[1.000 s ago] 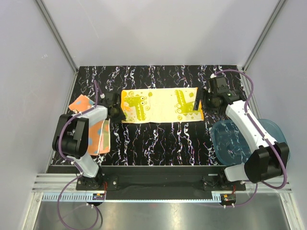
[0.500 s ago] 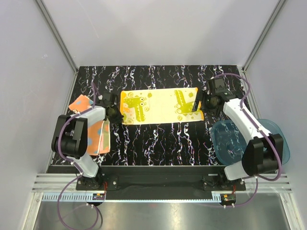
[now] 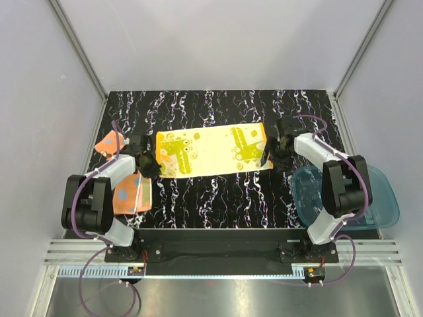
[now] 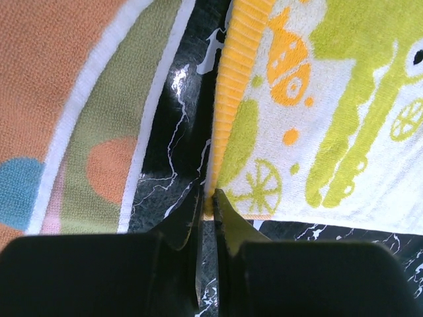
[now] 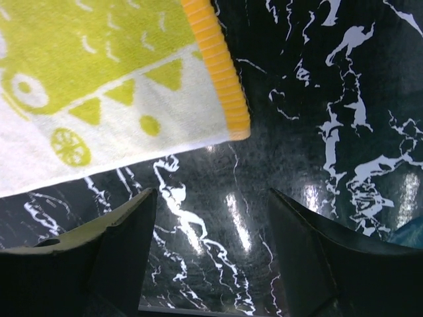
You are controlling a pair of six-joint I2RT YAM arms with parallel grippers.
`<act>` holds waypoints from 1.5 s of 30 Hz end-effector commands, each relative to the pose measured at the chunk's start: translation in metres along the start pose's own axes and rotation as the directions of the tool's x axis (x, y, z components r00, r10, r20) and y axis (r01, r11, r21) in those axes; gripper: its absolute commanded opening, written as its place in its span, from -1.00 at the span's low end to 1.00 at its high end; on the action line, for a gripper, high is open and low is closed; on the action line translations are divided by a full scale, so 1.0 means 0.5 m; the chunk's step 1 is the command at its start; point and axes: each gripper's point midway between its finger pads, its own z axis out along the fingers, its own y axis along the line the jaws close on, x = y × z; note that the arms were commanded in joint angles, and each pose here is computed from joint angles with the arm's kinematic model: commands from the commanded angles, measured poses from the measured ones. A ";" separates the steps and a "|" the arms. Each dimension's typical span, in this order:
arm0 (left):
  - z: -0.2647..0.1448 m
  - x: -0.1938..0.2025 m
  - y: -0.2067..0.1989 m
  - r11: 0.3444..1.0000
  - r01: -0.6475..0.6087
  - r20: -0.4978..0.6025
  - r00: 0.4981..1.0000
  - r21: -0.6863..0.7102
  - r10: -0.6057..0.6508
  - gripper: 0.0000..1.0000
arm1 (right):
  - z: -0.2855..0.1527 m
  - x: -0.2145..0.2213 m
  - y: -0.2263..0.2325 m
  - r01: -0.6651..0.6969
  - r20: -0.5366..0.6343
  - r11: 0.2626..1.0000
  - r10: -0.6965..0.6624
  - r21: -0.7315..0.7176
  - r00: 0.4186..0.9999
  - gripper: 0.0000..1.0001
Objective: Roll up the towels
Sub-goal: Fold the towel
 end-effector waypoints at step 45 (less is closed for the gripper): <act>-0.051 -0.015 -0.039 0.993 -0.080 -0.020 0.996 0.090 0.082 -1.00 | -0.048 -0.002 -0.010 -0.036 0.045 0.995 0.040 -0.095 0.998 -1.00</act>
